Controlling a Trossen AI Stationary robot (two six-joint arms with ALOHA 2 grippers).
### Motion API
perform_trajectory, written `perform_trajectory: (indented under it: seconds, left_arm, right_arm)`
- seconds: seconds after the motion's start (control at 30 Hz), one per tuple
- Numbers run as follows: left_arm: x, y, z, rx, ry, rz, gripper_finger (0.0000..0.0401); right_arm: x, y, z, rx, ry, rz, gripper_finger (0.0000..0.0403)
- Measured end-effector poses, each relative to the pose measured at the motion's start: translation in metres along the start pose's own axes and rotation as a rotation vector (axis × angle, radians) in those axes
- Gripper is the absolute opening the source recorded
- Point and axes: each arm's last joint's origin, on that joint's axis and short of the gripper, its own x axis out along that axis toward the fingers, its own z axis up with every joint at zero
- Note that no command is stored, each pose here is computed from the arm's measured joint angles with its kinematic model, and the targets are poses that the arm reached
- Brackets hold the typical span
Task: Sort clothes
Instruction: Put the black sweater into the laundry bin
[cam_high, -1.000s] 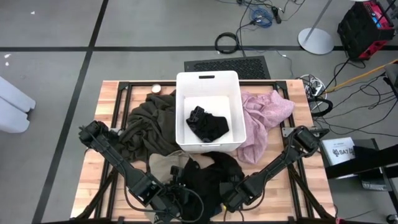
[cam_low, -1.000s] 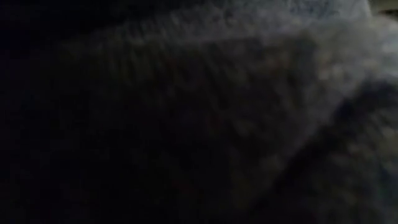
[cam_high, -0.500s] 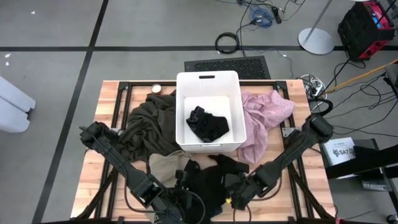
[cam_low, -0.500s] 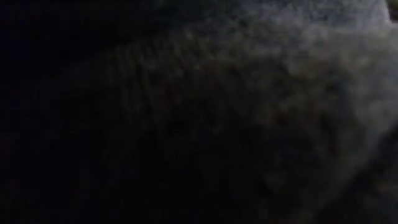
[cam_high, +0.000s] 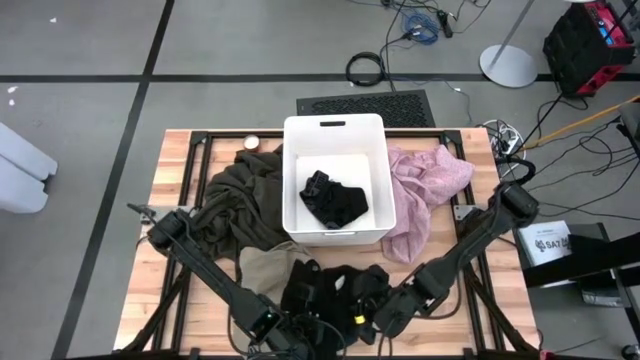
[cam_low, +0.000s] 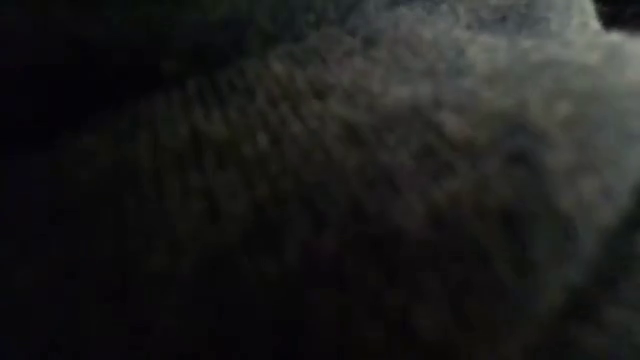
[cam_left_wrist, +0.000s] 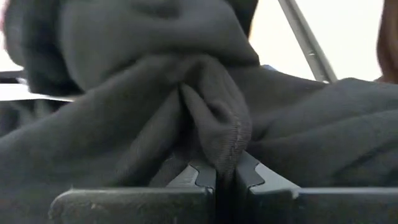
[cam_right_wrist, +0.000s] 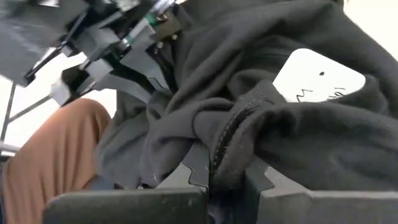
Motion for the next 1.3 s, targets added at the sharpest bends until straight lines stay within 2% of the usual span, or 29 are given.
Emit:
perform_trajectory:
  seconds: [0.27, 0.5, 0.73, 0.87, 0.97, 1.2, 1.3]
  left_arm:
    - [-0.011, 0.003, 0.005, -0.003, -0.047, 0.071, 0.0013]
    - [-0.016, 0.003, -0.002, 0.023, -0.004, 0.148, 0.0013]
    - [-0.044, 0.008, 0.007, 0.006, -0.076, 0.207, 0.0013]
    - [-0.052, 0.011, 0.016, -0.044, -0.132, 0.185, 0.0013]
    - [-0.047, 0.009, 0.016, -0.037, -0.133, 0.153, 0.0013]
    - [-0.044, 0.009, 0.008, -0.018, -0.067, 0.172, 0.0013]
    - [-0.039, 0.01, -0.004, -0.03, -0.014, 0.187, 0.0013]
  right_arm:
    - [0.015, -0.004, 0.0, 0.01, -0.001, -0.026, 0.0096]
    - [0.014, -0.004, -0.003, -0.001, 0.051, -0.014, 0.0151]
    - [0.014, -0.008, -0.005, -0.012, 0.075, -0.046, 0.016]
    - [0.015, -0.008, -0.002, 0.012, 0.064, -0.041, 0.0166]
    - [0.016, -0.006, 0.002, 0.024, 0.042, -0.011, 0.0183]
    - [0.02, -0.007, 0.01, 0.047, 0.059, 0.036, 0.0263]
    - [0.021, -0.007, 0.011, 0.011, 0.075, 0.048, 0.03]
